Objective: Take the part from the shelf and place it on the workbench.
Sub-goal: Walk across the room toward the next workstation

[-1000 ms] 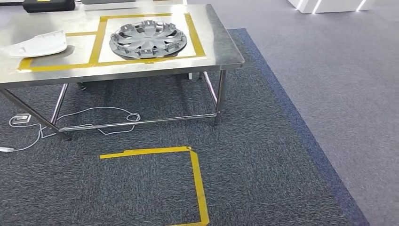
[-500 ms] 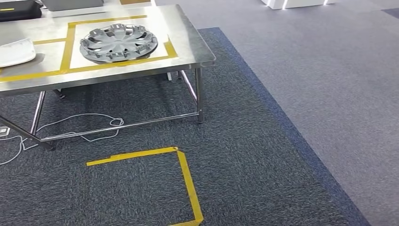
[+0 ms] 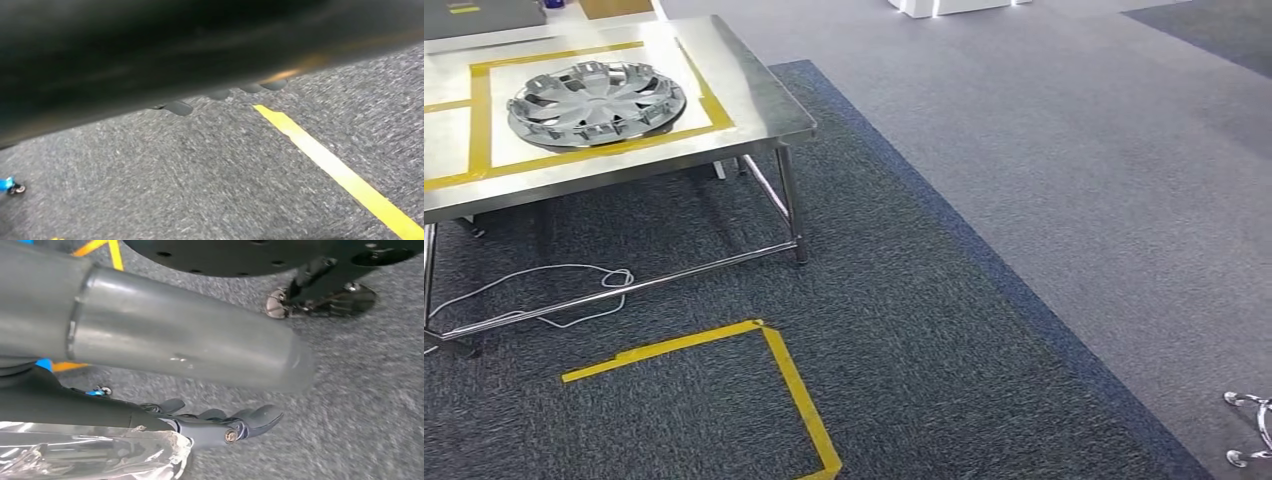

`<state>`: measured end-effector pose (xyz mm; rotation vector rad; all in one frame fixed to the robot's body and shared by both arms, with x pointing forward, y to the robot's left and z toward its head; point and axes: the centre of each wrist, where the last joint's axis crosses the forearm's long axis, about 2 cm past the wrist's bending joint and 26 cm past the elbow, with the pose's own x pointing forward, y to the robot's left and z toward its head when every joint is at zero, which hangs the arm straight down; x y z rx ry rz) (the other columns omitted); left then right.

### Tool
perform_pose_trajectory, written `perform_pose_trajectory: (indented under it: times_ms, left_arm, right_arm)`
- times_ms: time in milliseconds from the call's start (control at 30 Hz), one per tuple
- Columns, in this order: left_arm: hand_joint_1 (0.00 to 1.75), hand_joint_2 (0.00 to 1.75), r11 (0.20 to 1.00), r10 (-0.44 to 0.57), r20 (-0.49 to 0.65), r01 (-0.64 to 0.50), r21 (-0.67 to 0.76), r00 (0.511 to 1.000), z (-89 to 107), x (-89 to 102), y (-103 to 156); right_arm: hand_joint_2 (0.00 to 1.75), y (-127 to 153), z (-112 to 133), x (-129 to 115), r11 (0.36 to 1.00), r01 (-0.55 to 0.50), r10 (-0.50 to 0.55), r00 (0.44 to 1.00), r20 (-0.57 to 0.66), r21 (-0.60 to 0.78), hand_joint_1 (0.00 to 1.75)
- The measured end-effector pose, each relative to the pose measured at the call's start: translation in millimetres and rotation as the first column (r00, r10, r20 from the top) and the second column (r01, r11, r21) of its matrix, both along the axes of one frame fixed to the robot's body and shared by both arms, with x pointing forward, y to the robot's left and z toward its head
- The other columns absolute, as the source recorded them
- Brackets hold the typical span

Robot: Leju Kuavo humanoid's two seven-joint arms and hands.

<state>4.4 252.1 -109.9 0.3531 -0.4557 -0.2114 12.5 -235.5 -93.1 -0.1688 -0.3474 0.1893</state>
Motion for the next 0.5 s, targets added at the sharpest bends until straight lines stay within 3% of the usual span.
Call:
perform_pose_trajectory:
  times_ms: [500]
  left_arm:
    - [0.00, 0.00, 0.999, 0.032, 0.000, -0.032, -0.007, 0.999, 0.3, -0.9, -3.3]
  right_arm:
    - [0.00, 2.9, -2.5, 2.2, 1.000, -0.018, 0.018, 1.000, 0.011, -0.006, 0.00]
